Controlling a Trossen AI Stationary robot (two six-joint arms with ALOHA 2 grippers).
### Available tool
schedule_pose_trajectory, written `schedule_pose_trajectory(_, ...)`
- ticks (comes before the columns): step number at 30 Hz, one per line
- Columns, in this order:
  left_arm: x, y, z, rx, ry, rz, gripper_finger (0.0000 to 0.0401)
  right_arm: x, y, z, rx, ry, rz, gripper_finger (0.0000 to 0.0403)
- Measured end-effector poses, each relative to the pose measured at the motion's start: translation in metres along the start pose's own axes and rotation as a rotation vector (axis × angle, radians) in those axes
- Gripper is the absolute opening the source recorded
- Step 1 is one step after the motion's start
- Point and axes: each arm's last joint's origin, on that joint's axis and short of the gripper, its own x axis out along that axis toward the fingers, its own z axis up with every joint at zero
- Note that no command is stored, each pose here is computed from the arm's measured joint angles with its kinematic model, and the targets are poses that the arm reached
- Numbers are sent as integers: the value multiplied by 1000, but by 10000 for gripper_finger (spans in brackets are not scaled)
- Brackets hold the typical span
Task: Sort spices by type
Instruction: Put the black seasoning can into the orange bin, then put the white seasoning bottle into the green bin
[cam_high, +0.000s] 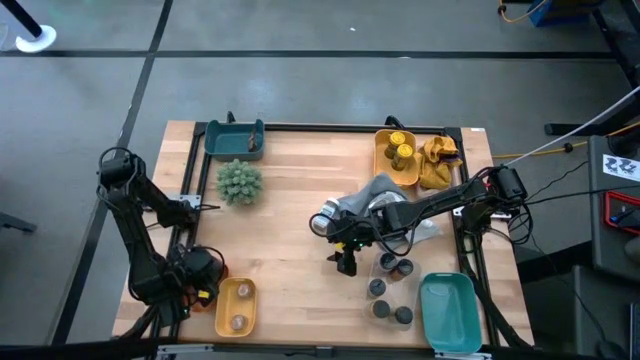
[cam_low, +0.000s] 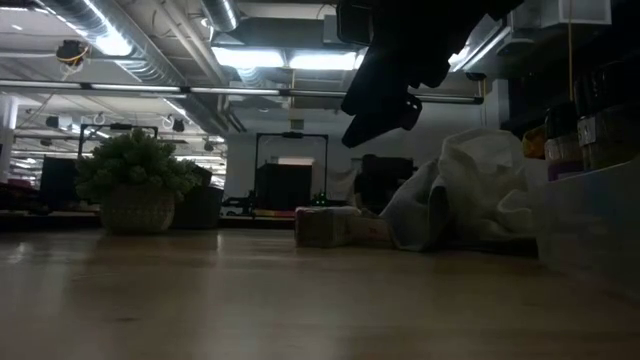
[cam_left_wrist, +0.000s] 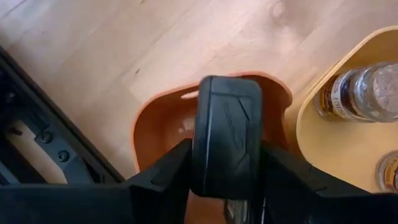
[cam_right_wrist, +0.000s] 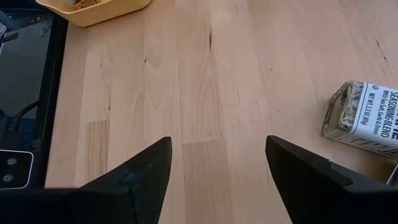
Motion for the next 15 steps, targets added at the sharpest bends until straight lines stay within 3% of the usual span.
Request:
schedule_pose_trajectory(9, 0, 1, -2, -1, 65, 25, 204, 0, 0, 0, 0, -2, 1, 260)
schedule_pose_trajectory(15, -7, 4, 3, 12, 82, -10, 210, 0, 0, 0, 0, -2, 1, 260)
